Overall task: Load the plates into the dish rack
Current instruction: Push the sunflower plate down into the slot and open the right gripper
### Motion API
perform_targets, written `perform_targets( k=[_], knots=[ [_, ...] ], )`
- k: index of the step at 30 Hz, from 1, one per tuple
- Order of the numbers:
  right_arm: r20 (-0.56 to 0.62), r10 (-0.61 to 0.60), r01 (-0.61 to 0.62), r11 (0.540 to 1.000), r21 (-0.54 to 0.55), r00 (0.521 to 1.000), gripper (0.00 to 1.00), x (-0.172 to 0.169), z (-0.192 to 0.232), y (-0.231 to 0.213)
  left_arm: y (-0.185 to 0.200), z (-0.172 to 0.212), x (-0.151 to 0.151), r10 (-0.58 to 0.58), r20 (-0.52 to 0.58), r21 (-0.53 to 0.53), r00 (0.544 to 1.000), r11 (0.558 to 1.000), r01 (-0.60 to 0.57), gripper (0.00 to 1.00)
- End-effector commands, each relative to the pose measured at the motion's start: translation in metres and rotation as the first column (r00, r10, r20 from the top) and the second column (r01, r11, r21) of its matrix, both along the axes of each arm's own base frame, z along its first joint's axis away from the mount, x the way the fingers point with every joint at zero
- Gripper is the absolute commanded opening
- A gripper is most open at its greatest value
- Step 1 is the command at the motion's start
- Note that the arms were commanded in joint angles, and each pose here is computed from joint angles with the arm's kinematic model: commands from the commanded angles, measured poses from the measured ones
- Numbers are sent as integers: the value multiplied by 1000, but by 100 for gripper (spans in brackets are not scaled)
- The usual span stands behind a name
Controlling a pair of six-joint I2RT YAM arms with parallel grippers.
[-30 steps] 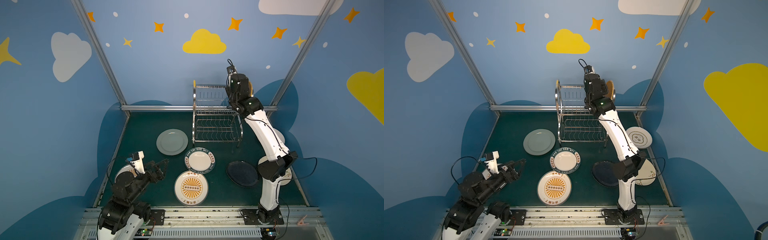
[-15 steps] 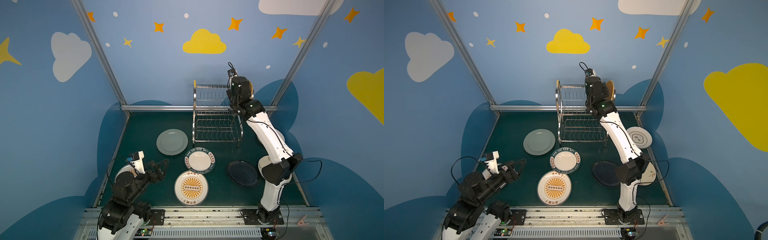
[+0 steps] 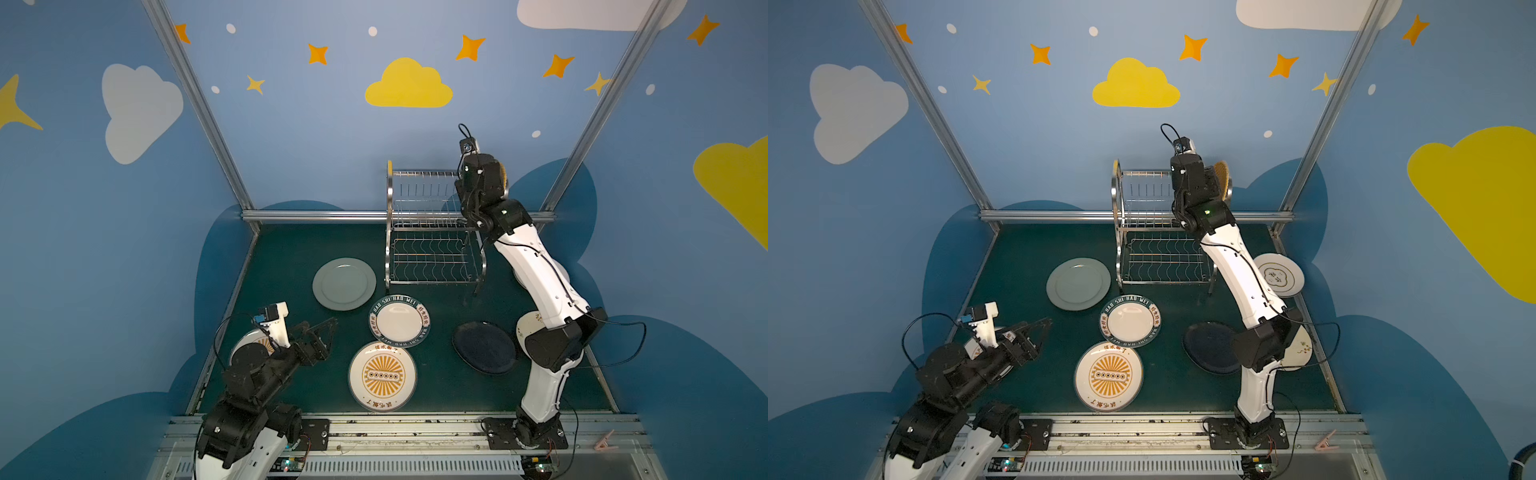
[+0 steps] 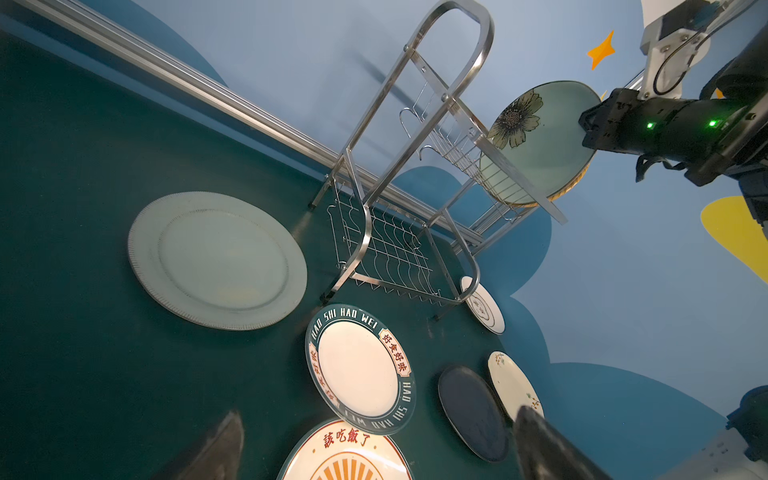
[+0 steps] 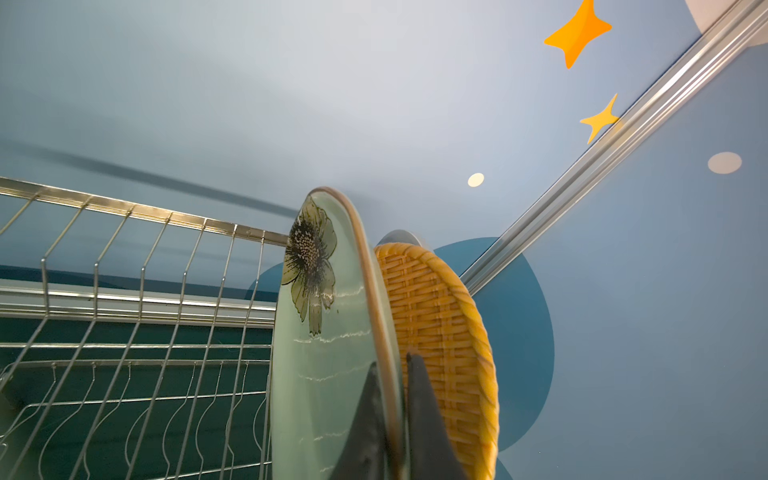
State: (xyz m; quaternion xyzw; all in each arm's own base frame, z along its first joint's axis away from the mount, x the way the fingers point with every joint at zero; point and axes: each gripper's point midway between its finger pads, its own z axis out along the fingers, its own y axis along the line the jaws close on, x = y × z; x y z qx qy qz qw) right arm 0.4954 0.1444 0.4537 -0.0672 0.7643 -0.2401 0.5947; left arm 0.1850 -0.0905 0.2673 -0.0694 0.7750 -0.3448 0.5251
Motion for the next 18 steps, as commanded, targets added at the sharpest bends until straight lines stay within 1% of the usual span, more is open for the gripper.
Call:
perform_targets(
  k=[1,9,14,17,18],
  knots=[
    [41,-94,93,995,32,995,0,-6,15,-19,-1,0,1,-5,16,10,1000,1000,5,100],
    [22,-97,97,995,24,995,0,-5,8,-20,-1,2,1,-7,21,9,1000,1000,7,100],
    [18,-91,90,996,18,996,4,-3,5,-18,-1,2,0,-9,22,8,1000,1000,8,100],
    [19,-82,81,996,20,996,9,-2,6,-17,-1,1,1,-7,18,9,1000,1000,7,100],
    [19,-79,78,997,21,997,12,-2,6,-16,-1,1,1,-5,20,10,1000,1000,5,100]
  ],
)
